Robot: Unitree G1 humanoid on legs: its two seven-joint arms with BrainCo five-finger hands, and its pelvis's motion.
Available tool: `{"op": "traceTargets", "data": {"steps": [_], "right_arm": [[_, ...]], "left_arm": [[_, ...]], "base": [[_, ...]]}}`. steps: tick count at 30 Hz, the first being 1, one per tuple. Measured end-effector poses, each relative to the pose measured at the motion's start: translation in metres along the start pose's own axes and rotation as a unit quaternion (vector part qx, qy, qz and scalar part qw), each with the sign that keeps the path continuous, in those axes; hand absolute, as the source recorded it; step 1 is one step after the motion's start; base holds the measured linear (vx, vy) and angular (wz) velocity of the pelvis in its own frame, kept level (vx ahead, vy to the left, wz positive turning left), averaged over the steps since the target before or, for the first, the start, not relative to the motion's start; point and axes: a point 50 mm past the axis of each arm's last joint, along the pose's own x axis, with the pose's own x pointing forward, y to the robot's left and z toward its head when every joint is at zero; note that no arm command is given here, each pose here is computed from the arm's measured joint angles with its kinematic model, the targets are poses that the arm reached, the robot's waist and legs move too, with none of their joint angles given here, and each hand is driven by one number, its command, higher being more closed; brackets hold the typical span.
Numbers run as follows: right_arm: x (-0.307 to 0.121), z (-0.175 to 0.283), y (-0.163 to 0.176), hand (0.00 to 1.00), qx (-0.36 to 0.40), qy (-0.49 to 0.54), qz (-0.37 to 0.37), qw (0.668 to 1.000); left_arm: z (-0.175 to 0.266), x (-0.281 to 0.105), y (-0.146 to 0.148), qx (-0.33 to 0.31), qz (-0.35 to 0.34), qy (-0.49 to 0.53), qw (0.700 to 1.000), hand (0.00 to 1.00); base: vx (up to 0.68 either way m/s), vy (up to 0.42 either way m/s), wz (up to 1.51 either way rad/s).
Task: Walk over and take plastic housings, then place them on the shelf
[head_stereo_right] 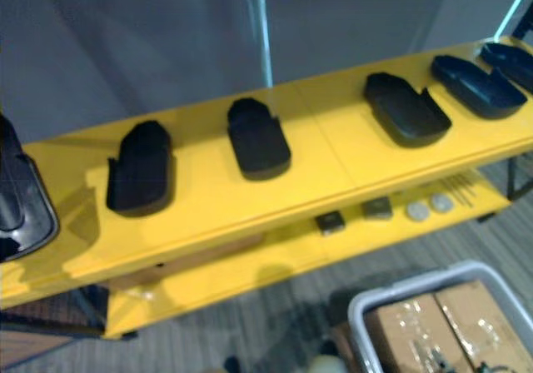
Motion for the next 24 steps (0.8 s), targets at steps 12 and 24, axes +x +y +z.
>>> {"op": "traceTargets", "data": {"steps": [12, 24], "right_arm": [[-0.004, -0.023, -0.002, 0.0, 0.005, 0.053, -0.007, 0.999], [-0.001, -0.021, 0.015, 0.0, 0.022, 0.057, 0.008, 0.998]], "left_arm": [[0.018, 0.011, 0.009, 0.006, 0.023, 0.031, 0.999, 1.0], [-0.009, 0.011, 0.01, 0.038, 0.019, 0.122, 0.992, 0.0]], "base": [[0.02, 0.014, 0.01], [0.0, 0.019, 0.03]]}}
